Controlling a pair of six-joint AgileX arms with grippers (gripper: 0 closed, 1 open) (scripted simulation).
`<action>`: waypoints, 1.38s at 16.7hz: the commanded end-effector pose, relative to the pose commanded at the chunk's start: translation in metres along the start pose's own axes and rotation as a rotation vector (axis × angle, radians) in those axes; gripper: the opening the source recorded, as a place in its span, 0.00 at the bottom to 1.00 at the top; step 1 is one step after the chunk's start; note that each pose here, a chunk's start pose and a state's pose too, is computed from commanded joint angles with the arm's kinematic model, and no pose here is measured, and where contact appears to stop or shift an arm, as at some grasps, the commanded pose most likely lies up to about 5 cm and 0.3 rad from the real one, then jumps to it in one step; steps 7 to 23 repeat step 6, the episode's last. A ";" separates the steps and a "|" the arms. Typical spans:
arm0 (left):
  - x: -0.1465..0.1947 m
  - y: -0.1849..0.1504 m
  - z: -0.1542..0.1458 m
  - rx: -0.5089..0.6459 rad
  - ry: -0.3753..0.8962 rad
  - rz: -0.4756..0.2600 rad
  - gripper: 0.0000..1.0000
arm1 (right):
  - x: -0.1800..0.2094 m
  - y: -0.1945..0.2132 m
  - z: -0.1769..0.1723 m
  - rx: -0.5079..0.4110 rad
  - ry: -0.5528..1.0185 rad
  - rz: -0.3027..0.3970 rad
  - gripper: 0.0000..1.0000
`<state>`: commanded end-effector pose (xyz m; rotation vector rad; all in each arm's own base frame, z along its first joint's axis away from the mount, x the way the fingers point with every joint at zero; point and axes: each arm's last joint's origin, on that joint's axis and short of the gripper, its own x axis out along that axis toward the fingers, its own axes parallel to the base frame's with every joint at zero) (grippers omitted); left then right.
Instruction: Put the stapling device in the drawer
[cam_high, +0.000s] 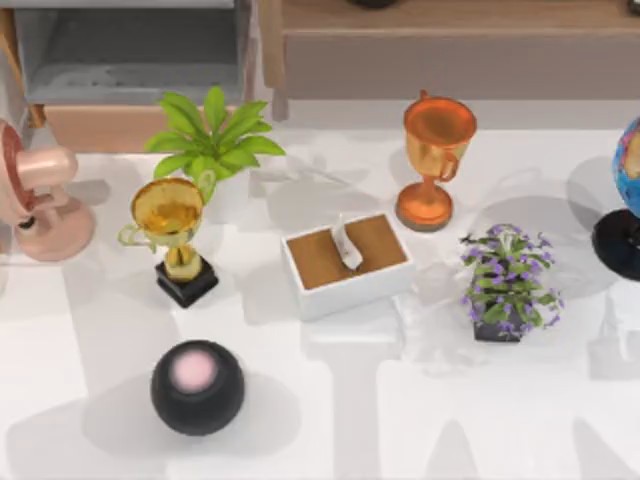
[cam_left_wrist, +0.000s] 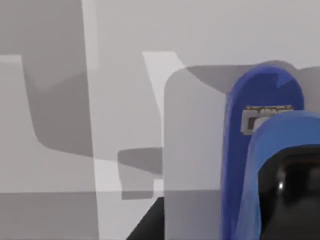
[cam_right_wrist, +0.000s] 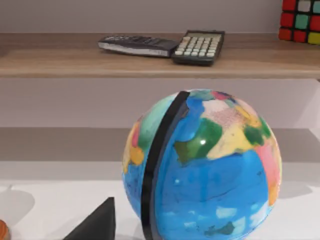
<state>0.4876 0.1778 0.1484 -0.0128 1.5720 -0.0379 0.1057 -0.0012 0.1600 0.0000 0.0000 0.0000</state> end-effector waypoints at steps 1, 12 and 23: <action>0.000 0.000 0.000 0.000 0.000 0.000 1.00 | 0.000 0.000 0.000 0.000 0.000 0.000 1.00; 0.000 0.000 0.000 0.000 0.000 0.000 1.00 | 0.000 0.000 0.000 0.000 0.000 0.000 1.00; 0.000 0.000 0.000 0.000 0.000 0.000 1.00 | 0.000 0.000 0.000 0.000 0.000 0.000 1.00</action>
